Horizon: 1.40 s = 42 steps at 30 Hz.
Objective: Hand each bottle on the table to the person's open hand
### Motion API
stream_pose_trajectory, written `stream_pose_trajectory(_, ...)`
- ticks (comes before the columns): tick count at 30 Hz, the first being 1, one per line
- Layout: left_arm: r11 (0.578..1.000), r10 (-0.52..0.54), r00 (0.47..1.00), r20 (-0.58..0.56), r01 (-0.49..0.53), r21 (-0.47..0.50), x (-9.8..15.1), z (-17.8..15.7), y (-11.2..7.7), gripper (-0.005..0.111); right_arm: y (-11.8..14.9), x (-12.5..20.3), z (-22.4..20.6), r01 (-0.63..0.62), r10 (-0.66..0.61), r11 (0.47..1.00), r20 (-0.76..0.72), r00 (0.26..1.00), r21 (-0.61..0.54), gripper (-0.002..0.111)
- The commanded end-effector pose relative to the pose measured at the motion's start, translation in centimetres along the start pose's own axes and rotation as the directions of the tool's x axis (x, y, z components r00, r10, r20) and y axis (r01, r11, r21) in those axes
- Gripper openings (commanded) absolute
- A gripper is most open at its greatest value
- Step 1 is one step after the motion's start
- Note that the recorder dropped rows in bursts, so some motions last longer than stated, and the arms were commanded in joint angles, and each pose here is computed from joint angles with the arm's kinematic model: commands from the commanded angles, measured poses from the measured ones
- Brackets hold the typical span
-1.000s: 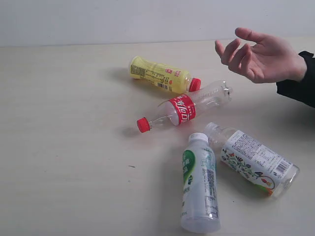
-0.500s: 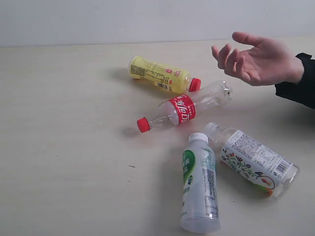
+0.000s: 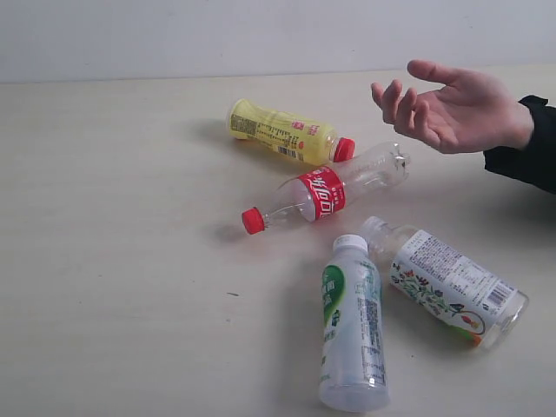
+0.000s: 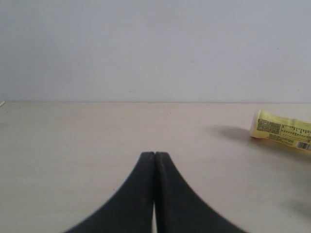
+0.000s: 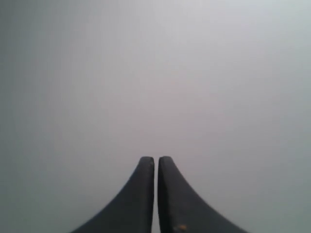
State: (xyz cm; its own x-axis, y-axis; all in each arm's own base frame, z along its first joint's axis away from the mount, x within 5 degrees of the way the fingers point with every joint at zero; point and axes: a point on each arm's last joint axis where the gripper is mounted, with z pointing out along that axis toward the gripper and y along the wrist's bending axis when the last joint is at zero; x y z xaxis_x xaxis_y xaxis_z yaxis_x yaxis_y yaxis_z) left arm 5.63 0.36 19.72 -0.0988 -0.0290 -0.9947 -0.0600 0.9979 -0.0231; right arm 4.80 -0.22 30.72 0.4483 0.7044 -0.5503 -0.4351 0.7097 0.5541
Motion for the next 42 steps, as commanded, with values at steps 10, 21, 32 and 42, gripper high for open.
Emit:
stream_pose_trajectory(10,1.000,-0.009,1.000,0.008,0.009,-0.001,0.0,0.0,0.0,0.000,3.6,6.1,11.6,0.021,-0.235,0.961,-0.773,0.590,-0.276,0.005)
stream_pose_trajectory(21,1.000,-0.009,1.000,0.008,0.009,-0.001,0.0,0.0,0.0,0.000,-0.8,7.7,14.3,0.428,-0.497,0.848,-0.752,0.434,-0.313,0.005)
stream_pose_trajectory(32,1.000,-0.009,1.000,0.008,0.009,-0.001,0.0,0.0,0.0,0.000,-4.3,8.2,14.3,0.723,-0.756,0.505,-0.646,0.106,-0.472,0.022)
stream_pose_trajectory(42,1.000,-0.009,1.000,0.008,0.009,-0.001,0.0,0.0,0.0,0.000,-6.2,8.9,14.5,0.750,-0.623,0.587,-0.761,0.180,-0.304,0.026)
